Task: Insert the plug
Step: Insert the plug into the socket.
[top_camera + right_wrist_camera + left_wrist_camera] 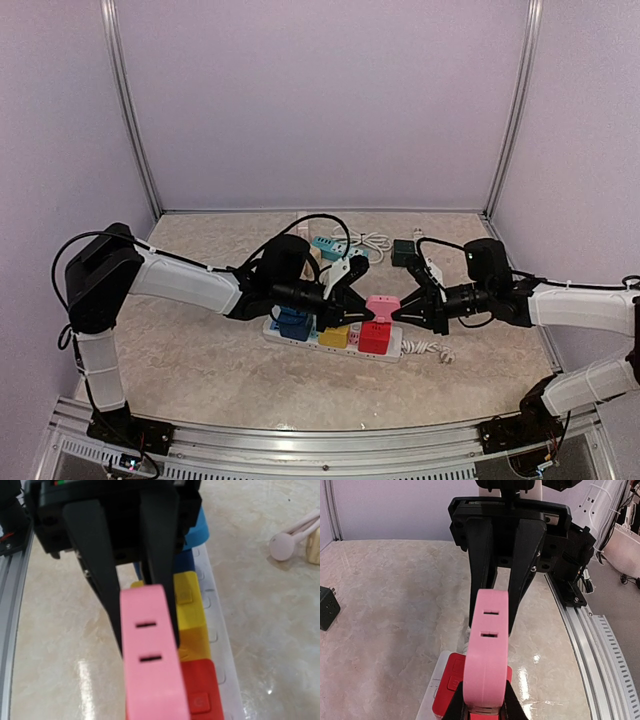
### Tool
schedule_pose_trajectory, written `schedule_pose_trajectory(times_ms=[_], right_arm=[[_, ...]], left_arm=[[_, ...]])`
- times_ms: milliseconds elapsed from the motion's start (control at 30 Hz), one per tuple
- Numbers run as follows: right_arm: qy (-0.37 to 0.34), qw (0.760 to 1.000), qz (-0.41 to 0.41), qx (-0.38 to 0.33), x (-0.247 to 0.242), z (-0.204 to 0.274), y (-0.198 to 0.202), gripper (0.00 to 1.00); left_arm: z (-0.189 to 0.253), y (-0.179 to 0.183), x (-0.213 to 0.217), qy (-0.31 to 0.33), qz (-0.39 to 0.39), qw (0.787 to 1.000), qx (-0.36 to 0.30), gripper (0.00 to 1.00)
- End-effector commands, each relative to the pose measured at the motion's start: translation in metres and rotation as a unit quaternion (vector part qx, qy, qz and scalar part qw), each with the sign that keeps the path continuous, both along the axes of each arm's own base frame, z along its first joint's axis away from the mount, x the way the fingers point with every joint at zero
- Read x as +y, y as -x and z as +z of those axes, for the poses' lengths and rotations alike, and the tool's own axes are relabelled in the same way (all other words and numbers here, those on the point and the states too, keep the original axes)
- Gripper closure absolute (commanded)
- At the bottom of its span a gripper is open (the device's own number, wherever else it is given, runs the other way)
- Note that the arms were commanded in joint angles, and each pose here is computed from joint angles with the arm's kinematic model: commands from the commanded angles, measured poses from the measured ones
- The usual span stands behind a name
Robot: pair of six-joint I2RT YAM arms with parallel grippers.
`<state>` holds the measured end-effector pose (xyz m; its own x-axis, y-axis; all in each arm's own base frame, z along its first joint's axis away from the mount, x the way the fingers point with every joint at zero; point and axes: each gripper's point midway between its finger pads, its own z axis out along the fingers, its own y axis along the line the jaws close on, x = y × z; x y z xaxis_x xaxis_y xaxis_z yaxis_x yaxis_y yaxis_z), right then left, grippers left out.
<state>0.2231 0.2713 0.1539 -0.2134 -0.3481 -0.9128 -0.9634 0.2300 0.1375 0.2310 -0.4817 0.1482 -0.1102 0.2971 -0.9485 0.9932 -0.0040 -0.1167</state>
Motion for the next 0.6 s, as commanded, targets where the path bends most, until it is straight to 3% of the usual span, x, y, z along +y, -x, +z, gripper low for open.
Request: schedule_pose_trajectory(times_ms=[0, 567], right_arm=[[0.010, 1.000, -0.024, 0.010, -0.001, -0.002, -0.007, 1.00], [0.022, 0.999, -0.024, 0.025, 0.002, -0.016, -0.013, 1.00]], left_arm=[[0.005, 0.000, -0.015, 0.005, 0.020, 1.000, -0.013, 1.00], [-0.003, -0.006, -0.015, -0.013, 0.044, 0.999, -0.011, 1.00]])
